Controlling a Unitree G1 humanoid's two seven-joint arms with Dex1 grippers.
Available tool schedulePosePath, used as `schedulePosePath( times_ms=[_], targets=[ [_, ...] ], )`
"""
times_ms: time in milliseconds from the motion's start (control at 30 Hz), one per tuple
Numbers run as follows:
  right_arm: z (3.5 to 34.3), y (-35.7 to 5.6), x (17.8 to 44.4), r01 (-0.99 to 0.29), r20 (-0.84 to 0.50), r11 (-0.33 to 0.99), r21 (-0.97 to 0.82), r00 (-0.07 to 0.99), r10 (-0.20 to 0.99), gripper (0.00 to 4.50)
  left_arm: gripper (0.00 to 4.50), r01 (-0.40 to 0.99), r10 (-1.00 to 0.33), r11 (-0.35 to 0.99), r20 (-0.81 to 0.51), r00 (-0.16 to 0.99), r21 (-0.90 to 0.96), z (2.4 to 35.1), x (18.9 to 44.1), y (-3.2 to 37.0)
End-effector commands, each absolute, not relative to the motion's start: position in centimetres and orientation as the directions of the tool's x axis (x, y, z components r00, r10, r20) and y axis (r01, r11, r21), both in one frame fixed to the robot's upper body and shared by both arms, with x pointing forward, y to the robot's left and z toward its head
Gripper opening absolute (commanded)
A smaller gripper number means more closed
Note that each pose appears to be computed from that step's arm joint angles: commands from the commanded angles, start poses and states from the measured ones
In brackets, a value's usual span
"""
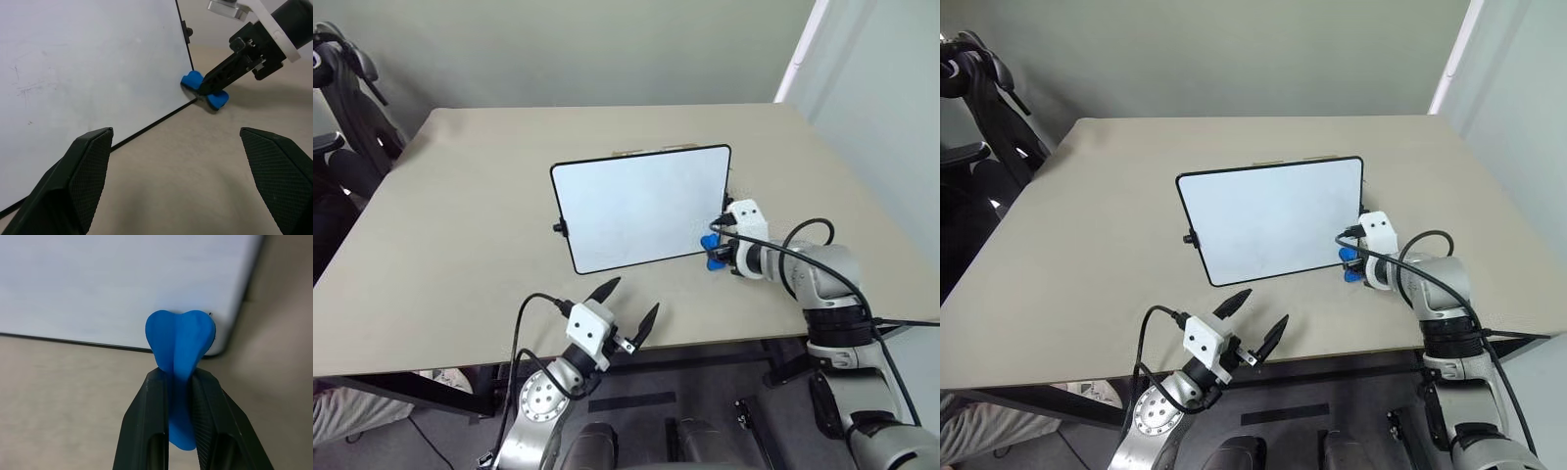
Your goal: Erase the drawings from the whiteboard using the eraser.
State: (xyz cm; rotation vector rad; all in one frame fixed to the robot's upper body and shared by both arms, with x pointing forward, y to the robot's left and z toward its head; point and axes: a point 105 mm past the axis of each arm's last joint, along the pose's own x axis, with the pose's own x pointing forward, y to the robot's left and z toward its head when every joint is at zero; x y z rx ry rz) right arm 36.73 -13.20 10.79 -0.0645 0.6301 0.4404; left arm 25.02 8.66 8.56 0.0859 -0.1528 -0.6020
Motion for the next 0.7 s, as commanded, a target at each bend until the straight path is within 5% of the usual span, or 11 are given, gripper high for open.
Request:
schedulePosePath(
  times_ms=[33,233,700],
  targets=[
    [12.6,-12.4,36.3,-0.466,-0.524,0.883,0.052,0.740,0.421,0.52,4.50,0.560,-0.575,0.818,0.149,0.804,0.131,9.3,25.0,8.4],
    [14.3,-13.0,34.7,-0.509,-0.486,0.860,0.027,0.746,0.456,0.52,4.50,0.556,-0.571,0.821,0.149,0.807,0.132,9.3,25.1,8.5],
    [14.3,-22.7,32.5,-0.245,-0.602,0.969,0.044,0.768,0.221,0.52,4.50,0.571,-0.584,0.811,0.143,0.799,0.127,9.0,25.2,7.9]
  ],
)
